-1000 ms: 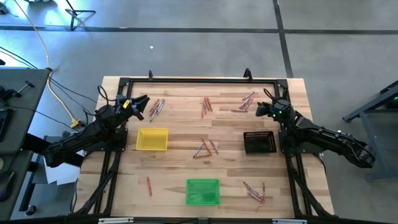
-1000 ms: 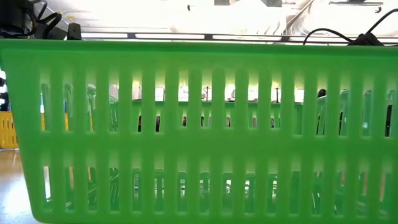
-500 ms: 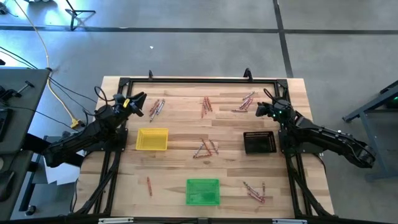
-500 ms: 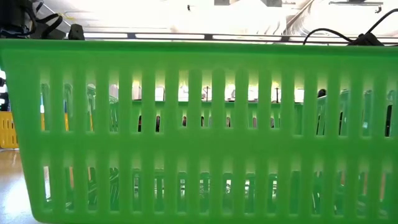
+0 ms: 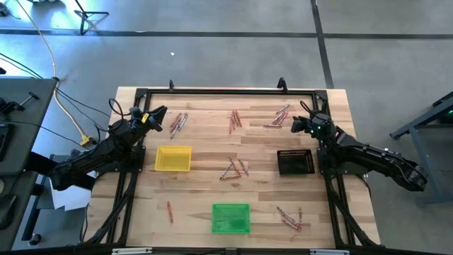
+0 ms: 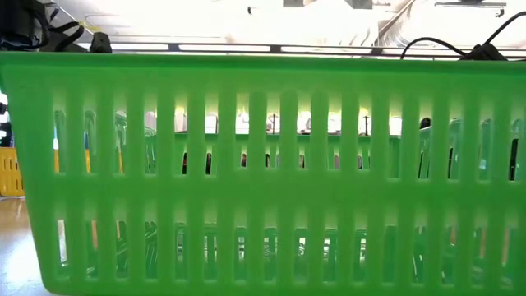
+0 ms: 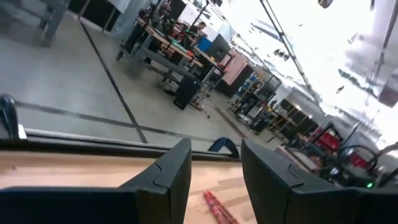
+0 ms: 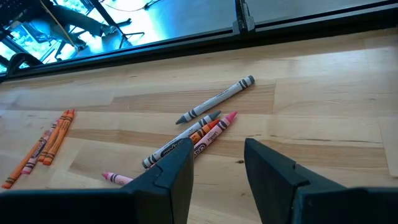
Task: Sort crayons
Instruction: Put the gray crayon into the black bin
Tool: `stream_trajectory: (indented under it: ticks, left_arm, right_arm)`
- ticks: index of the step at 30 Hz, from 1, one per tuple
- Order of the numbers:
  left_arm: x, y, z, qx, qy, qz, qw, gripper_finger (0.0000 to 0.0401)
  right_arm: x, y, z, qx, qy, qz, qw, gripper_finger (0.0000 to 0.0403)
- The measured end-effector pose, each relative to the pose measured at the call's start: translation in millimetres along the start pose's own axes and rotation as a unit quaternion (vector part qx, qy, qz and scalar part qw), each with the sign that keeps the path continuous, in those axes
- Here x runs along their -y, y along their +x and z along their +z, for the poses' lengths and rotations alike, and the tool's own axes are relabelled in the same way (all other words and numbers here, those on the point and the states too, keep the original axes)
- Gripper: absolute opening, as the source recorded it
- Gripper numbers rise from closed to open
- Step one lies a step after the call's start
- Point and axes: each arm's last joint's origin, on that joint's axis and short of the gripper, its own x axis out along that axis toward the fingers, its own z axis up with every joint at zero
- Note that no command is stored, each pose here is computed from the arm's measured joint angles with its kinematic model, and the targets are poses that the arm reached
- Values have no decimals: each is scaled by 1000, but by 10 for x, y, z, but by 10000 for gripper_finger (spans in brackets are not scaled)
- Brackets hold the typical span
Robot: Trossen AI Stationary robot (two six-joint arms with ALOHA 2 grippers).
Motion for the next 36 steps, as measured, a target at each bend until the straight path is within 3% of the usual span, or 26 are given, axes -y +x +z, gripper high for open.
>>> stream_trajectory:
  ticks: [4, 10, 19, 22, 30, 36]
  left_arm:
    - [19, -1, -12, -24, -44, -31, 998, 126]
    - [62, -7, -17, -58, -66, -88, 992, 126]
    - [45, -3, -6, -36, -63, -60, 996, 126]
    - [38, -2, -10, -34, -53, -53, 997, 126]
    - [8, 0, 2, -2, -26, -9, 1000, 126]
    - [-2, 0, 1, 2, -19, 3, 1000, 126]
  right_arm:
    - [0, 0, 1, 0, 0, 0, 1000, 138]
    - [0, 0, 0, 0, 0, 0, 1000, 138]
    - [0, 0, 1, 0, 0, 0, 1000, 138]
    - [10, -1, 19, 23, 4, -24, 999, 138]
    - [0, -1, 32, 29, 80, -15, 996, 138]
    - [10, -2, 39, 43, 88, -32, 995, 138]
